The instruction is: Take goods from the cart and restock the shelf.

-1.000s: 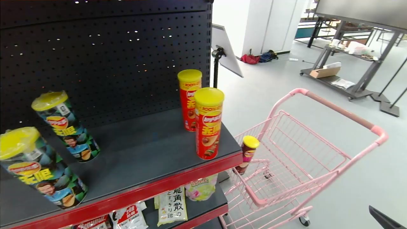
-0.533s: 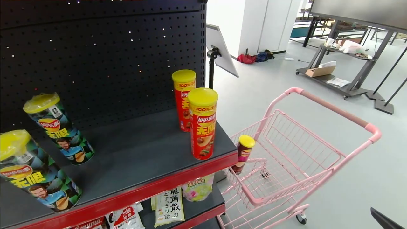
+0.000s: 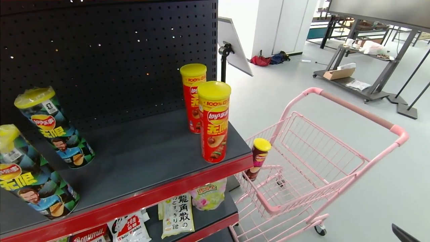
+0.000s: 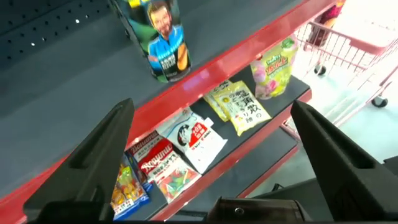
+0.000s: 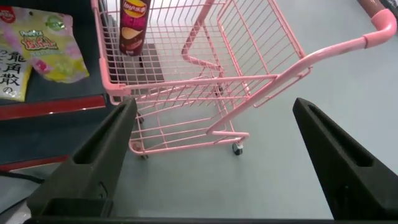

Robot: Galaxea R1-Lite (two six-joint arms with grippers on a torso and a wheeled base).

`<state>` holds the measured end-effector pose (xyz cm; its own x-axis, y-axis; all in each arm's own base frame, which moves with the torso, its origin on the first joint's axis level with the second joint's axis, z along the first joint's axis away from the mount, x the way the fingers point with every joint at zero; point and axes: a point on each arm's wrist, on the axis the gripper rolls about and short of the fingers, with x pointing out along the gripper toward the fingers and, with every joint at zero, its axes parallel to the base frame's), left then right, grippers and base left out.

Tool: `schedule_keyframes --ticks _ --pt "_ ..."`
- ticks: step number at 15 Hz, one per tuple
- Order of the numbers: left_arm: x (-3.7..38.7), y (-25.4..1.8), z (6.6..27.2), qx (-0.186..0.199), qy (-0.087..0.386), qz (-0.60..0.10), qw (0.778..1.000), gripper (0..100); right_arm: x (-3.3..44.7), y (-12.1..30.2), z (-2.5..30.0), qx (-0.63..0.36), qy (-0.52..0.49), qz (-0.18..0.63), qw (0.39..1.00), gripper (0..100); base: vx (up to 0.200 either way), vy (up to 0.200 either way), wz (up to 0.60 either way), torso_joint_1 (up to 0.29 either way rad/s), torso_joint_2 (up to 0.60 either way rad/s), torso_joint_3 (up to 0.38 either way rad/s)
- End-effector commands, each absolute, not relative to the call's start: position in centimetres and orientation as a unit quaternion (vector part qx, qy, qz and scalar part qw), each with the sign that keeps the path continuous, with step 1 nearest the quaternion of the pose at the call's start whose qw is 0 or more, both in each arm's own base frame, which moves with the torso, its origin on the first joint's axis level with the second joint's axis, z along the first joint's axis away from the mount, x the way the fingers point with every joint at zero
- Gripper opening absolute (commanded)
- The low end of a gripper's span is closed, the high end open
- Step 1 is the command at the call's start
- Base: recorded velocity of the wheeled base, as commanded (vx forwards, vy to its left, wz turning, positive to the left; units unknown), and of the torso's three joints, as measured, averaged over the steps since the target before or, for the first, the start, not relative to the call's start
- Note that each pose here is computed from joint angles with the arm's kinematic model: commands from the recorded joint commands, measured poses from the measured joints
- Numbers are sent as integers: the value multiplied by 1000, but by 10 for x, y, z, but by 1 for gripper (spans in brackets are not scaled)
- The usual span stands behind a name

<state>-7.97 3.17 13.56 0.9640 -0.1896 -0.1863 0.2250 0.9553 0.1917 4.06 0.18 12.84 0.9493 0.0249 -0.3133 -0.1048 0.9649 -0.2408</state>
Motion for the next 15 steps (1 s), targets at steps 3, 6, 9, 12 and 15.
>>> schedule_keyframes --ticks 3,6,9,12,15 --pt "-80 32 134 106 82 -105 985 100 38 2 125 -128 156 34 979 100 0 0 0 -139 354 214" --pt "-80 32 133 106 84 -105 985 100 38 2 123 -128 158 35 978 100 0 0 0 -145 365 220" --pt "-78 31 131 107 89 -105 985 100 38 2 123 -128 159 33 978 100 0 0 0 -141 385 232" --pt "-78 31 130 109 92 -105 984 100 38 2 121 -129 163 34 978 100 0 0 0 -175 460 287" --pt "-77 31 128 110 96 -104 984 100 38 2 114 -129 180 33 975 100 0 0 0 -181 544 355"
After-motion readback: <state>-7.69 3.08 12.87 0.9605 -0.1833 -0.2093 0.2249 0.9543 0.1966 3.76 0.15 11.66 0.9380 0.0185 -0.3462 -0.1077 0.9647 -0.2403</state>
